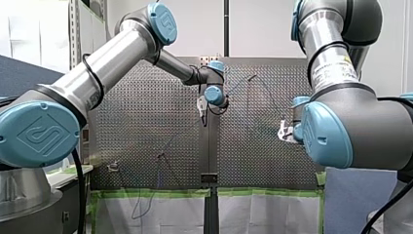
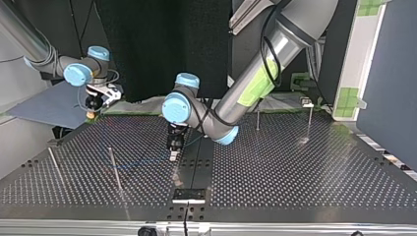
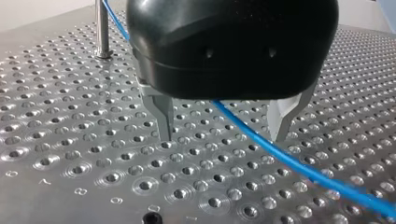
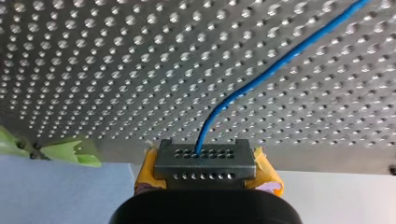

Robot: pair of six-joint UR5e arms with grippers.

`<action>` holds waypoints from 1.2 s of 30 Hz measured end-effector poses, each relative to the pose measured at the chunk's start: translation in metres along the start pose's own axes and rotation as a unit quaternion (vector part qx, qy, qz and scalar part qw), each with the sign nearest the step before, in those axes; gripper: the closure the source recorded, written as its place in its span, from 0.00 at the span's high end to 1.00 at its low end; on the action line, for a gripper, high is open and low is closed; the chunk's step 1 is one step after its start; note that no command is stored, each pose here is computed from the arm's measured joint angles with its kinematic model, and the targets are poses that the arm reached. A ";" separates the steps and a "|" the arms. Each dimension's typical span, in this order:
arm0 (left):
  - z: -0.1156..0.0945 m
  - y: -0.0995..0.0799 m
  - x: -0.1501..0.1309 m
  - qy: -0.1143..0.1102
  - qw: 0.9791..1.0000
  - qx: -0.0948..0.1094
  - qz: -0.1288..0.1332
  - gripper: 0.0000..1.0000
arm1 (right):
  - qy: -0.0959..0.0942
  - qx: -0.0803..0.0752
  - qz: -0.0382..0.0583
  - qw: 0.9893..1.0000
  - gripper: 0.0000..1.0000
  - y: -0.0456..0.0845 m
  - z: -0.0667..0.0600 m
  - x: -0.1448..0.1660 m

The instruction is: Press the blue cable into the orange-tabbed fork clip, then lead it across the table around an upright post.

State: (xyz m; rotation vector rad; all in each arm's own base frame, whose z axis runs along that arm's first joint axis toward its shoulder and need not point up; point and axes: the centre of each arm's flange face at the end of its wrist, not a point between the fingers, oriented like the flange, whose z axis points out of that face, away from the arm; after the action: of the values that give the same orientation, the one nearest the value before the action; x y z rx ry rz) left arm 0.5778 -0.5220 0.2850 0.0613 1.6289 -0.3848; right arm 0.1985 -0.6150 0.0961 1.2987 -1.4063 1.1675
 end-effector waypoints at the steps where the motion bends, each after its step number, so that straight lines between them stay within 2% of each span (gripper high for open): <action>1: 0.000 0.000 0.000 0.000 1.000 -0.001 0.000 1.00 | -0.001 0.000 0.000 1.000 0.00 0.001 0.001 -0.002; 7: -0.001 -0.001 0.001 0.001 1.000 -0.003 0.000 1.00 | -0.003 -0.003 -0.001 1.000 0.00 0.011 0.007 -0.015; 11: -0.002 -0.002 0.001 0.002 1.000 -0.003 0.000 1.00 | -0.004 -0.007 0.010 1.000 0.00 0.029 0.016 -0.030; 15: -0.003 -0.002 0.002 0.005 1.000 -0.006 0.001 1.00 | -0.001 -0.021 0.023 1.000 0.00 0.052 0.027 -0.045; 17: -0.004 -0.002 0.002 0.005 1.000 -0.007 0.001 1.00 | 0.001 -0.029 0.027 0.999 0.00 0.064 0.032 -0.053; 20: -0.004 -0.002 0.002 0.006 1.000 -0.007 0.001 1.00 | 0.002 -0.036 0.031 0.999 0.00 0.075 0.036 -0.065; 24: -0.004 -0.002 0.002 0.007 1.000 -0.008 0.000 1.00 | -0.002 -0.036 0.031 0.999 0.00 0.078 0.039 -0.083; 29: -0.004 -0.002 0.002 0.008 1.000 -0.008 -0.002 1.00 | -0.021 -0.033 0.031 0.999 0.00 0.078 0.038 -0.112; 36: -0.004 0.001 0.002 0.008 1.000 -0.012 -0.010 1.00 | -0.029 -0.032 0.031 0.999 0.00 0.078 0.037 -0.122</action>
State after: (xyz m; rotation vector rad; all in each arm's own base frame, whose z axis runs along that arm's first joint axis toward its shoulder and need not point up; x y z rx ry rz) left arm 0.5741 -0.5207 0.2834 0.0288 1.6514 -0.3811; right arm 0.1301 -0.6276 -0.0359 1.2605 -1.5242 1.1239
